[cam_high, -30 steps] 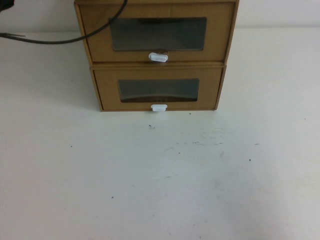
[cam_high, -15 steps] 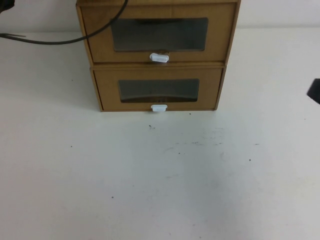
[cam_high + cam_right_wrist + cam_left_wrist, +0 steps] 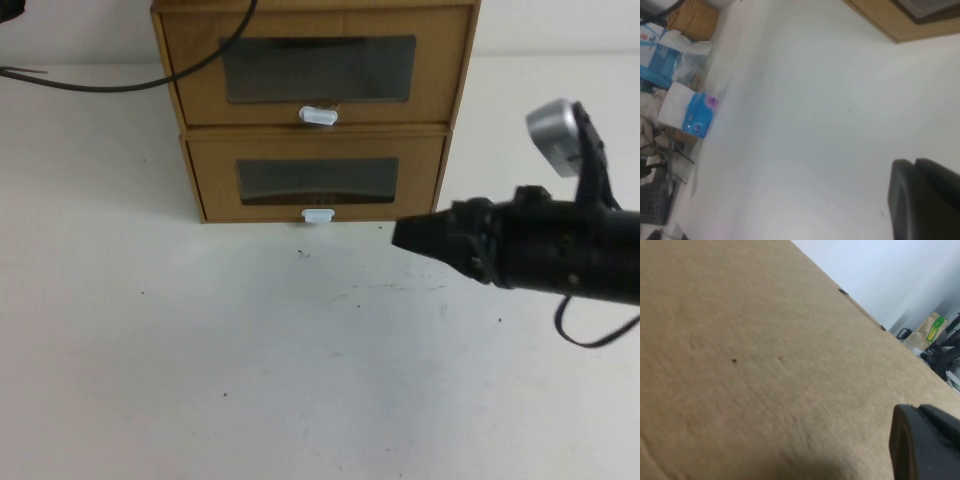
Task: Open the shoe box
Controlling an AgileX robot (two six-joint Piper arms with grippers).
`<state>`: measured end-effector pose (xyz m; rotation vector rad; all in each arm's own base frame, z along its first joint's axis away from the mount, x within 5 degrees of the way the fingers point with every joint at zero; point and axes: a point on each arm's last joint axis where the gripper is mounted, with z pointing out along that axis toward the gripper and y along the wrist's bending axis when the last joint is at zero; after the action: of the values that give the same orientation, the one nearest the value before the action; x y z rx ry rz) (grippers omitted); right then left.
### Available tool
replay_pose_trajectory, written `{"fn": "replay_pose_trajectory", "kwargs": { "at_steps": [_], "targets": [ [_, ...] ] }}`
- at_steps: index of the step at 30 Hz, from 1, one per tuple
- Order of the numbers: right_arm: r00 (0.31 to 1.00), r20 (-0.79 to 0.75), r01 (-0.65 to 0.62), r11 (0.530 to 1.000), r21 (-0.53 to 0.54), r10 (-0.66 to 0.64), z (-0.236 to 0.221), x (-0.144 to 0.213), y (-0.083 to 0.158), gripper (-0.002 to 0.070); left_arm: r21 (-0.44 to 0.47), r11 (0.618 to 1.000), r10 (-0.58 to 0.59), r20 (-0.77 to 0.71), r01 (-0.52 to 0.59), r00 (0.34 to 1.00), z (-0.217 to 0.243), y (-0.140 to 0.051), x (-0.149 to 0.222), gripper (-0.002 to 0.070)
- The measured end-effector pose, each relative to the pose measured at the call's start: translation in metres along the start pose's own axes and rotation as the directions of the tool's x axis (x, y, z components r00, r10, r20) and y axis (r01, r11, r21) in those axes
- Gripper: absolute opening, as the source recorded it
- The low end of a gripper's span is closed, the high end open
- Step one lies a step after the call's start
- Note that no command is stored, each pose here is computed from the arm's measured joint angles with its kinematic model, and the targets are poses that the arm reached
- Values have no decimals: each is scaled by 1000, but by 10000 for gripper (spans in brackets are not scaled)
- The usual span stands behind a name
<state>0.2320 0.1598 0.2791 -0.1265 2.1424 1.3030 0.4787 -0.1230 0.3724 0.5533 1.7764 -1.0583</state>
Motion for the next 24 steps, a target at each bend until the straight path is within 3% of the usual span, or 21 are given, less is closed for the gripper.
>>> {"fn": "replay_pose_trajectory", "kwargs": {
  "at_steps": [8, 10, 12, 15, 24],
  "targets": [
    [981, -128, -155, 987, -39, 149, 65, -20, -28, -18, 21, 1000, 19, -14, -19, 1000, -1, -1, 1, -6],
    [977, -168, -143, 987, -78, 128, 75, -20, -33, -18, 26, 999, 22, -15, -22, 1000, -1, -1, 1, -6],
    [982, -186, -59, 985, -160, 29, 78, -25, -29, -18, 28, 999, 24, -16, -24, 1000, -1, -1, 1, -6],
    [984, -165, 24, 964, -264, -70, 70, -39, -20, -18, 33, 999, 26, -20, -25, 999, -1, -2, 2, -6],
    [996, 29, 84, 943, -322, -79, -9, -99, -14, -18, 36, 999, 28, -20, -27, 999, -1, -2, 2, -6]
  ]
}}
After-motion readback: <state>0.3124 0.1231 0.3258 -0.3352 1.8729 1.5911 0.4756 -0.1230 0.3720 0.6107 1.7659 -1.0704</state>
